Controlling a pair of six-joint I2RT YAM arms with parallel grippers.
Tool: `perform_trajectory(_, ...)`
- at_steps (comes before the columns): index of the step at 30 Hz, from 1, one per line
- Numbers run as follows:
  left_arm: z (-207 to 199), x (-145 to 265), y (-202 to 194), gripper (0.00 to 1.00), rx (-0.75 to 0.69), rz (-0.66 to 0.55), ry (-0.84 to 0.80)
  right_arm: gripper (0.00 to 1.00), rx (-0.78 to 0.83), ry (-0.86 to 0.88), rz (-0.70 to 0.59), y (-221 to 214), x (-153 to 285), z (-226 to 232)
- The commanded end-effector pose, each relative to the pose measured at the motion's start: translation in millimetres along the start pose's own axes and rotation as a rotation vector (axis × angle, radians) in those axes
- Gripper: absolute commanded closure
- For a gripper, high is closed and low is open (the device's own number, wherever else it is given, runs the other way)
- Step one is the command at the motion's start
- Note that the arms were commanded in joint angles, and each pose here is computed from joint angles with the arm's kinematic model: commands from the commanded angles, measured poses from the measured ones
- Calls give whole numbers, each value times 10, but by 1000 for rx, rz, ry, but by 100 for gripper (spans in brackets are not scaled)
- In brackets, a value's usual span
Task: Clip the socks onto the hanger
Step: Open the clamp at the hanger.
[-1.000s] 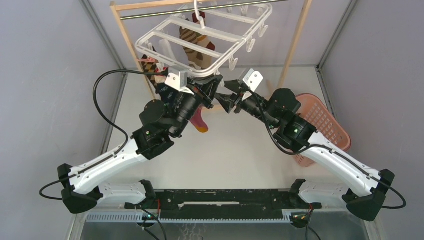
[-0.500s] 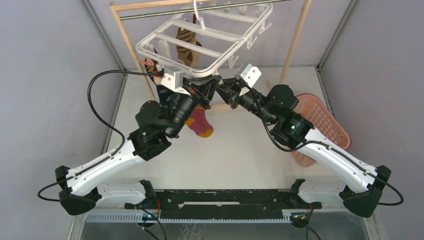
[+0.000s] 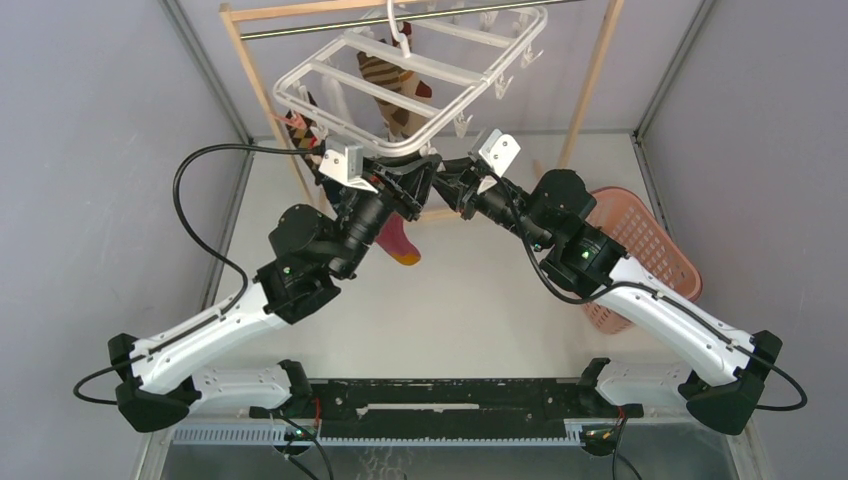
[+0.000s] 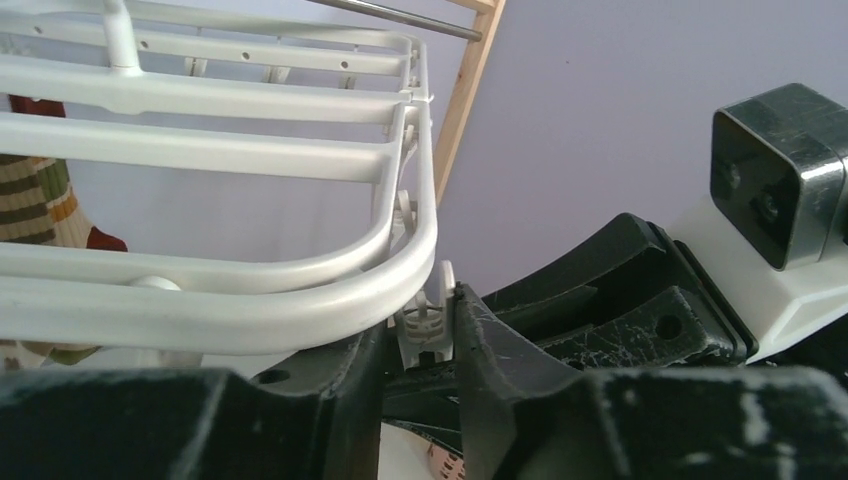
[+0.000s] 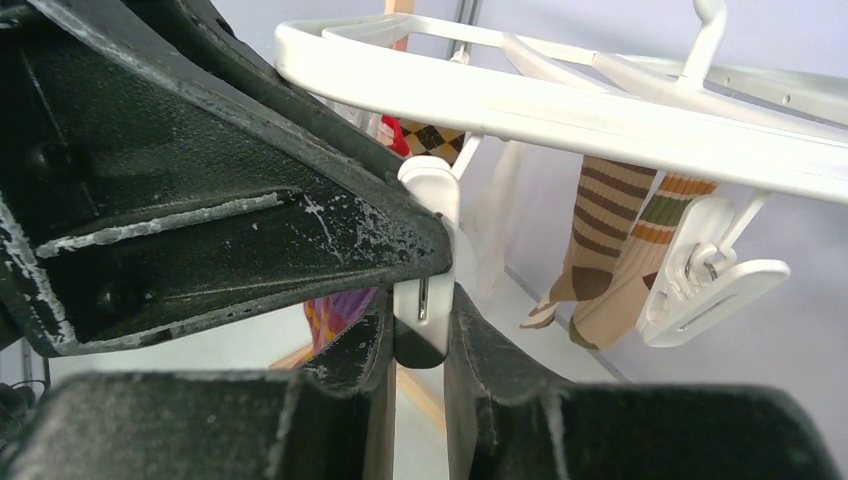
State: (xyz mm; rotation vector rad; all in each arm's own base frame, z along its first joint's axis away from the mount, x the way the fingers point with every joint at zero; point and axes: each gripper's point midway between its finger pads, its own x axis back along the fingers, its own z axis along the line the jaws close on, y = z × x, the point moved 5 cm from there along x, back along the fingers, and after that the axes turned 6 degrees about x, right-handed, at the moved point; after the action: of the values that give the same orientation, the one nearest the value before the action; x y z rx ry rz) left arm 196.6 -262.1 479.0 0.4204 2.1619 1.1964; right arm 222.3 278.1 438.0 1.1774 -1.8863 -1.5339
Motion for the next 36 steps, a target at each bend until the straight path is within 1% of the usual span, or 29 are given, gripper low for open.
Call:
perform_trajectory(1,87,75,167,62,-43,-52,25,100,8,7,-74,285,60,-10)
perform_trajectory(5,105,116,257,45,-75,-61,-1,100,11,27,-74,301,100,17)
perform_trajectory(6,111,129,268,44,-80,-60,-7,100,12,32,-75,308,113,22)
perform_trajectory(8,115,152,289,38,-78,-60,-24,100,14,46,-78,318,130,33)
perform_trajectory(15,79,214,339,23,-46,-74,-103,100,0,95,-71,304,126,53)
perform_trajectory(22,-37,174,311,14,-14,-52,-197,100,4,116,-70,315,110,74)
perform_trajectory(25,-50,132,275,13,-10,-39,-199,100,4,118,-70,317,110,79)
perform_trajectory(28,-43,104,251,15,-6,-39,-190,100,6,123,-72,322,109,96)
perform_trajectory(29,-38,95,252,16,-6,-43,-186,100,2,130,-50,277,115,114)
perform_trajectory(33,-29,74,277,27,-1,-59,-173,100,3,141,-32,233,101,150)
perform_trajectory(36,-32,78,321,29,5,-78,-170,100,5,144,-23,216,104,165)
